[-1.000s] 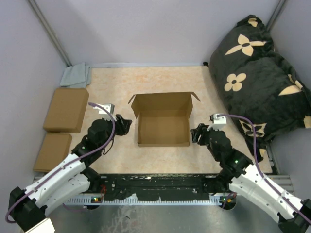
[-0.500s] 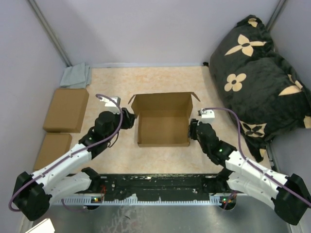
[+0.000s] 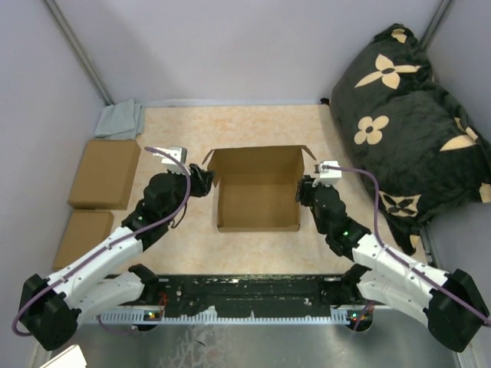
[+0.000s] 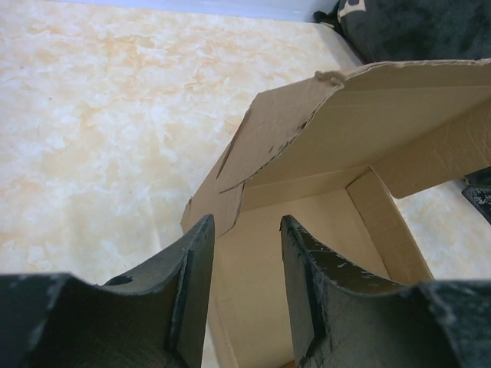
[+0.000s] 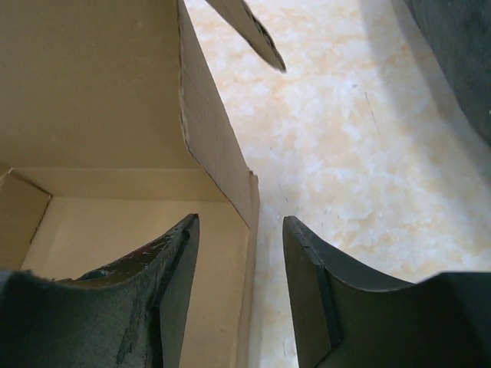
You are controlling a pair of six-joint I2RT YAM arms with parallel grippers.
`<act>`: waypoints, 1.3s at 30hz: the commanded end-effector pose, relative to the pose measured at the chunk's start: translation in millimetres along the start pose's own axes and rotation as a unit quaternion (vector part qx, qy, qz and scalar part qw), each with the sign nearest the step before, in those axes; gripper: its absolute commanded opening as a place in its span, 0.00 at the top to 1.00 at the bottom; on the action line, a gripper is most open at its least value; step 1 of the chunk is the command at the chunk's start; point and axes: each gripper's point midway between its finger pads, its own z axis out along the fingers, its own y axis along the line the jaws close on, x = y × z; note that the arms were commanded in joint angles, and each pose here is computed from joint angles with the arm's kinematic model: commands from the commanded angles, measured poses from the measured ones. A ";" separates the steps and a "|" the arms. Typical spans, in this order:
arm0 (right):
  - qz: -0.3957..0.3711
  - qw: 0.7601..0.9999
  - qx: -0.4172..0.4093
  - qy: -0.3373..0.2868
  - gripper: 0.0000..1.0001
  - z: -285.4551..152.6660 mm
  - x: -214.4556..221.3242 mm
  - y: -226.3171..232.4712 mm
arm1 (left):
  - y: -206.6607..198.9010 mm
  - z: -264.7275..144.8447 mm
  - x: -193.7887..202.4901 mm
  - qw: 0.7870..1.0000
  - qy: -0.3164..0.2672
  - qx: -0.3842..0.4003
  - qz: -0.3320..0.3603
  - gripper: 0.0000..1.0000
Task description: Fold the paper box
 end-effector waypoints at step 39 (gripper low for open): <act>0.062 0.993 -0.097 -0.030 1.00 11.1 -54.4 52.5 | -41.2 7.5 -3.9 0.995 0.002 0.097 -0.018 1.00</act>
